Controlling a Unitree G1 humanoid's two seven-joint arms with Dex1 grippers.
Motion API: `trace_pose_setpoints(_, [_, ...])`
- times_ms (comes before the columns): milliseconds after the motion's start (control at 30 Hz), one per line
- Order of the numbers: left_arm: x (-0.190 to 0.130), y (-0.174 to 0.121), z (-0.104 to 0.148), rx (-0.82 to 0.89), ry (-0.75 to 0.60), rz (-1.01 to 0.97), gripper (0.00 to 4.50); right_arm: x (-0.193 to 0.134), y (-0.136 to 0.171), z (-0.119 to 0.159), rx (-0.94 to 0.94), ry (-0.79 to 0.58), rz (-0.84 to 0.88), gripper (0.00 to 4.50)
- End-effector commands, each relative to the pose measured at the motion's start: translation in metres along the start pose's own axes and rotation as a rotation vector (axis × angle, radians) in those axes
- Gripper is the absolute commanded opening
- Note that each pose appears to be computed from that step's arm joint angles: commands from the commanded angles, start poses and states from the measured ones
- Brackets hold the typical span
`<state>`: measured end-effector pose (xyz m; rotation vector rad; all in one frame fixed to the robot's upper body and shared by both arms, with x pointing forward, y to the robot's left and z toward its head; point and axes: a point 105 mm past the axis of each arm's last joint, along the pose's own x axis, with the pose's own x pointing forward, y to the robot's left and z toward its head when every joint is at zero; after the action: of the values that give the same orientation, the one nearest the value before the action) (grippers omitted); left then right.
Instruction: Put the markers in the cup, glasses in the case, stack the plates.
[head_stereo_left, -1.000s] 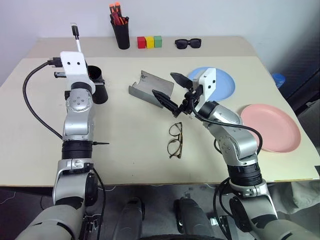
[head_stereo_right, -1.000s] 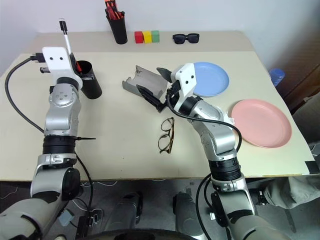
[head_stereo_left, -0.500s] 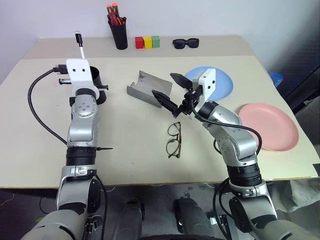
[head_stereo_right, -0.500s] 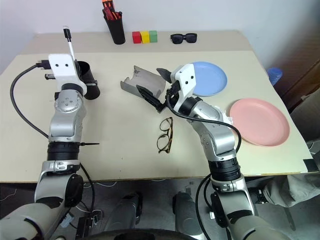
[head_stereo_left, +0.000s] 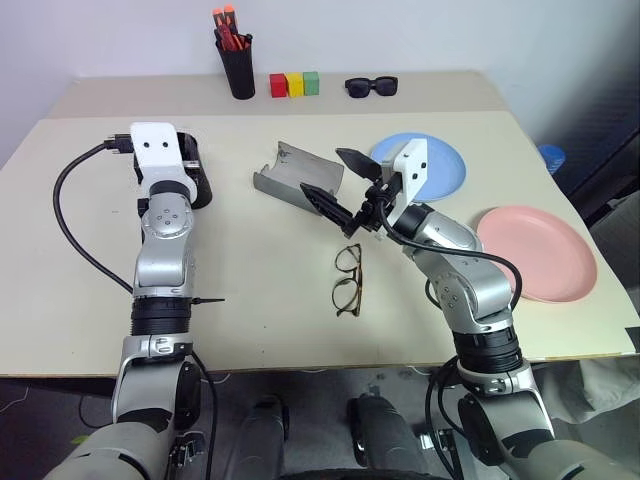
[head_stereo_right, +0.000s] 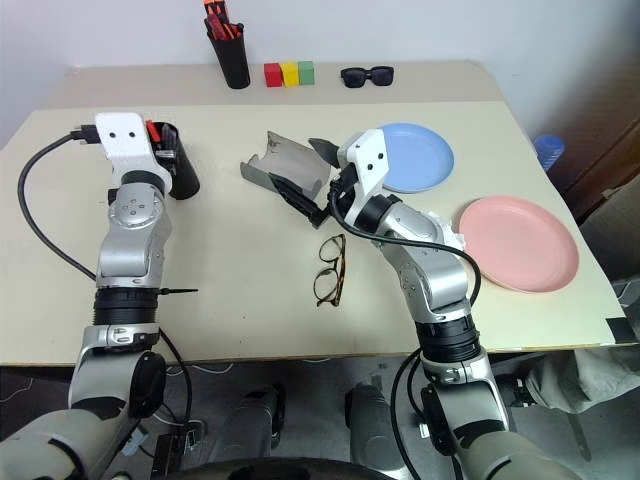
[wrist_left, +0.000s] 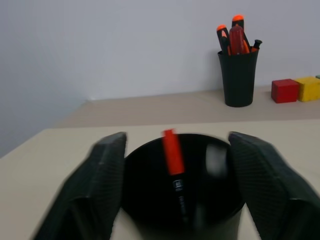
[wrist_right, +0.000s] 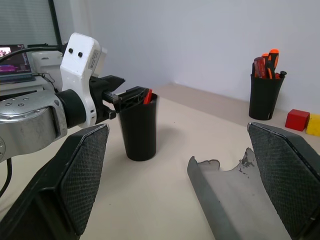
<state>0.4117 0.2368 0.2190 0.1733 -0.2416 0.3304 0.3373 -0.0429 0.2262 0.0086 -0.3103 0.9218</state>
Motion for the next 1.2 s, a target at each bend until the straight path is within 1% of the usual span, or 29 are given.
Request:
trace_pose_setpoints(33, [0.001, 0.005, 0.017, -0.002, -0.057, 0.028, 3.09, 0.002, 0.006, 0.018, -0.033, -0.062, 0.025, 4.5])
trace_pose_setpoints(133, [0.002, 0.006, 0.027, -0.03, -0.084, 0.039, 3.09, 0.002, 0.006, 0.018, -0.033, -0.061, 0.024, 4.5])
trace_pose_setpoints(200, [0.002, 0.002, 0.038, -0.05, -0.117, 0.012, 3.09, 0.001, 0.005, 0.017, -0.035, -0.058, 0.023, 4.5])
trace_pose_setpoints(267, [-0.001, -0.017, 0.053, -0.127, -0.152, -0.131, 3.09, -0.002, 0.003, 0.016, -0.057, -0.041, 0.028, 4.5])
trace_pose_setpoints(333, [-0.008, -0.035, 0.063, -0.181, -0.166, -0.283, 3.09, -0.004, 0.001, 0.014, -0.074, -0.027, 0.036, 4.5])
trace_pose_setpoints(367, [-0.013, -0.049, 0.064, -0.147, -0.151, -0.396, 3.36, -0.007, 0.0, 0.013, -0.088, -0.013, 0.046, 4.5])
trace_pose_setpoints(433, [-0.027, -0.076, 0.056, -0.045, -0.08, -0.604, 3.87, -0.012, -0.003, 0.012, -0.112, 0.015, 0.071, 4.5])
trace_pose_setpoints(467, [-0.035, -0.086, 0.047, 0.026, -0.028, -0.699, 4.34, -0.016, -0.003, 0.011, -0.121, 0.031, 0.09, 4.5])
trace_pose_setpoints(500, [-0.04, -0.092, 0.039, 0.084, 0.019, -0.762, 4.43, -0.018, -0.003, 0.011, -0.128, 0.042, 0.105, 4.5])
trace_pose_setpoints(533, [-0.043, -0.095, 0.032, 0.128, 0.058, -0.804, 4.43, -0.02, -0.003, 0.011, -0.134, 0.052, 0.117, 4.5])
trace_pose_setpoints(567, [-0.042, -0.098, 0.025, 0.135, 0.107, -0.837, 4.43, -0.023, -0.004, 0.01, -0.138, 0.063, 0.128, 4.5])
trace_pose_setpoints(633, [-0.041, -0.102, 0.016, 0.118, 0.194, -0.887, 4.43, -0.026, -0.004, 0.009, -0.145, 0.078, 0.141, 4.5])
trace_pose_setpoints(767, [-0.022, -0.103, -0.003, 0.078, 0.348, -0.9, 4.43, -0.031, -0.001, 0.006, -0.148, 0.105, 0.168, 4.5])
trace_pose_setpoints(867, [-0.009, -0.109, -0.004, 0.049, 0.383, -0.941, 4.43, -0.037, 0.009, 0.002, -0.138, 0.131, 0.213, 4.5])
trace_pose_setpoints(967, [0.003, -0.113, -0.003, 0.091, 0.387, -0.968, 4.43, -0.041, 0.015, 0.0, -0.137, 0.148, 0.23, 4.5])
trace_pose_setpoints(1067, [0.006, -0.118, -0.007, 0.101, 0.431, -1.024, 4.43, -0.043, 0.015, 0.001, -0.139, 0.153, 0.218, 4.5])
trace_pose_setpoints(1200, [0.004, -0.126, -0.011, 0.198, 0.446, -1.097, 4.43, -0.05, 0.021, 0.001, -0.126, 0.173, 0.23, 4.5])
